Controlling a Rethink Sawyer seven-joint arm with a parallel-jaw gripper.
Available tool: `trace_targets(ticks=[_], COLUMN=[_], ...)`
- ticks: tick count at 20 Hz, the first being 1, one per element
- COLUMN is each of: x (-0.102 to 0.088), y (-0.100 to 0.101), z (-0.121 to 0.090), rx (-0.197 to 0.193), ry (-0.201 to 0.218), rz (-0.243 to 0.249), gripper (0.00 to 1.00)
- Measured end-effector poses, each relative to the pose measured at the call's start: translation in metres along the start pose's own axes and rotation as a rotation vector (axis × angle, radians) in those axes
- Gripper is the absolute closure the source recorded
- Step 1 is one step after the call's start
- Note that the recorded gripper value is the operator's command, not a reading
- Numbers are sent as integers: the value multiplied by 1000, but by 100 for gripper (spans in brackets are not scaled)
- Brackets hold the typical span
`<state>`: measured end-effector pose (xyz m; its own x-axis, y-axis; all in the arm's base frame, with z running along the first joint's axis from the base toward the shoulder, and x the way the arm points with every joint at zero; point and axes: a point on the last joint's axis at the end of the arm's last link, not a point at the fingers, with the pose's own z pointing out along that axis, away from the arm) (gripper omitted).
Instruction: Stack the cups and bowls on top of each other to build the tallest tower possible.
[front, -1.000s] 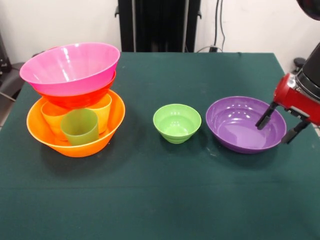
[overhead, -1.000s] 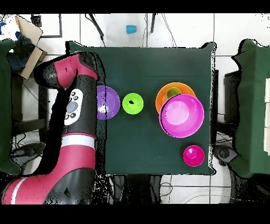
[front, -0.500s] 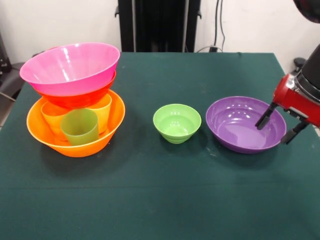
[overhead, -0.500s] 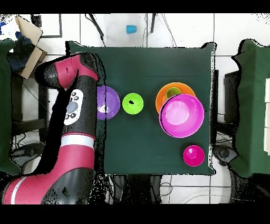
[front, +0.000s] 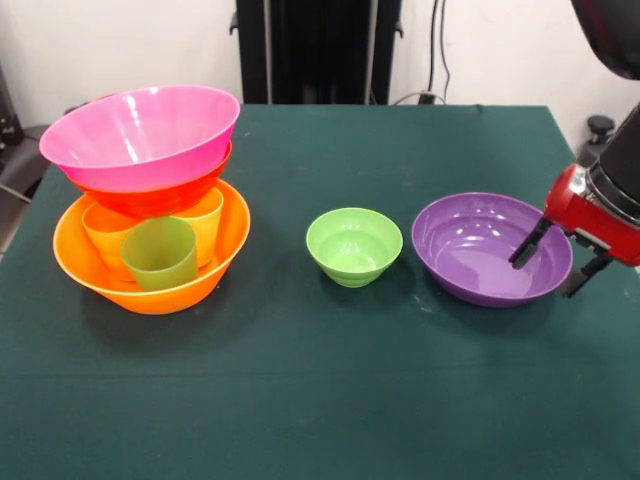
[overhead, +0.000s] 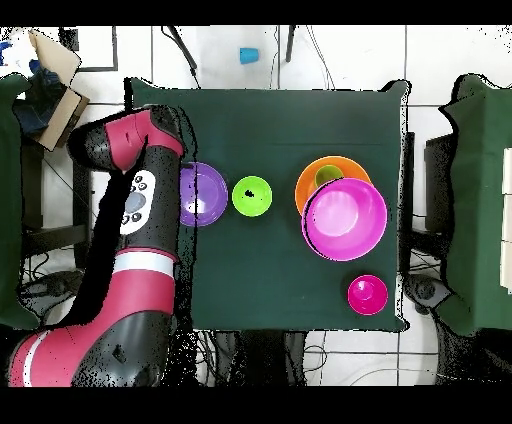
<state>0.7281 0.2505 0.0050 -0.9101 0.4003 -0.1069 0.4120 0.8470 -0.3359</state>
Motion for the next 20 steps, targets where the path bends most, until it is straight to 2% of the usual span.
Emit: trace_targets(ticks=[14,18,19,20], x=[17,20,20,20], y=[11,12,13,14], z=[19,25,29,30], rx=[17,22,19,19], ry=[20,13,-6,-9], rz=[-8,-9,-8,-7], gripper=[0,0,100,100])
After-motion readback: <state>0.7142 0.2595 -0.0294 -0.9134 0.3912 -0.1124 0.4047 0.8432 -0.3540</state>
